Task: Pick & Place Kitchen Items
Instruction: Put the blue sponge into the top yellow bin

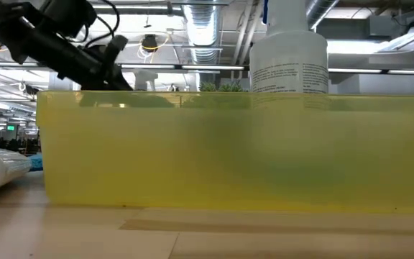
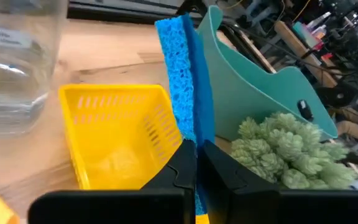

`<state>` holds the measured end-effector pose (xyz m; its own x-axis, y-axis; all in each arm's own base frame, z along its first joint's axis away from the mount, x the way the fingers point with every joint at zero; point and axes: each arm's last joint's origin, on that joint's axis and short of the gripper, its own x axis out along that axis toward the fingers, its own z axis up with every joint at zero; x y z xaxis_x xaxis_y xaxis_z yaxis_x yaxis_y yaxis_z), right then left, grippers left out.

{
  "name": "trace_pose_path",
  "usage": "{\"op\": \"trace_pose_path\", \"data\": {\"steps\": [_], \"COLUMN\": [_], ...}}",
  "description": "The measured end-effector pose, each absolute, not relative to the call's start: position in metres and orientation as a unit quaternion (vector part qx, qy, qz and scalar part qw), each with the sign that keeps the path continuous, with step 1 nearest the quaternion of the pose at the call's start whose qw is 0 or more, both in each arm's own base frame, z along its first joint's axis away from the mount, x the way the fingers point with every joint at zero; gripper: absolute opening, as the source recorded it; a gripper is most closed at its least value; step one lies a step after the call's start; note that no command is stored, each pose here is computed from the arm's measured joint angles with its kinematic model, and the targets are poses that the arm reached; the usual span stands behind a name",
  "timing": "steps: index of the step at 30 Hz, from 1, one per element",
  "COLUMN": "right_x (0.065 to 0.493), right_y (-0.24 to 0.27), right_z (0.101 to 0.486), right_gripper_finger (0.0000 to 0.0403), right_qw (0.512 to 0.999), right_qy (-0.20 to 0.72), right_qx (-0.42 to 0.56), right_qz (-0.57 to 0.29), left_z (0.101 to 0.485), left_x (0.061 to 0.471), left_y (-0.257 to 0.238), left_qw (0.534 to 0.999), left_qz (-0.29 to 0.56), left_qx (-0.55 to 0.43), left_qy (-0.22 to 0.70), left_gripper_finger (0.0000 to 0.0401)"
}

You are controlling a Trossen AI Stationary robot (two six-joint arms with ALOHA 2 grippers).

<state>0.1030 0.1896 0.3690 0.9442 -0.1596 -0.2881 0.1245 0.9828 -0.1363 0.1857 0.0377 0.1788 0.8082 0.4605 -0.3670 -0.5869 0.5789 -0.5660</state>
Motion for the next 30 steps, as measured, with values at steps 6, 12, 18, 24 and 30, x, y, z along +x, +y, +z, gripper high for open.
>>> {"op": "trace_pose_path", "data": {"steps": [6,12,18,24,30], "right_x": [0.100,0.096,0.092,0.091,0.091], "right_y": [0.188,0.191,0.193,0.193,0.193], "right_z": [0.363,0.363,0.363,0.363,0.363], "right_gripper_finger": [0.0169,0.0169,0.0169,0.0169,0.0169], "right_qw": [0.983,0.983,0.984,0.985,0.984], "right_qy": [0.158,0.158,0.157,0.156,0.156], "right_qx": [-0.066,-0.065,-0.060,-0.062,-0.064], "right_qz": [-0.071,-0.060,-0.051,-0.050,-0.050], "left_z": [0.168,0.155,0.147,0.145,0.144], "left_x": [0.196,0.202,0.204,0.205,0.204], "left_y": [0.043,0.052,0.055,0.054,0.054], "left_qw": [0.879,0.868,0.861,0.861,0.860], "left_qz": [0.288,0.302,0.298,0.295,0.297], "left_qx": [-0.366,-0.377,-0.388,-0.390,-0.389], "left_qy": [0.098,0.116,0.136,0.143,0.147], "left_gripper_finger": [0.0003,0.0003,0.0003,0.0003,0.0004]}}
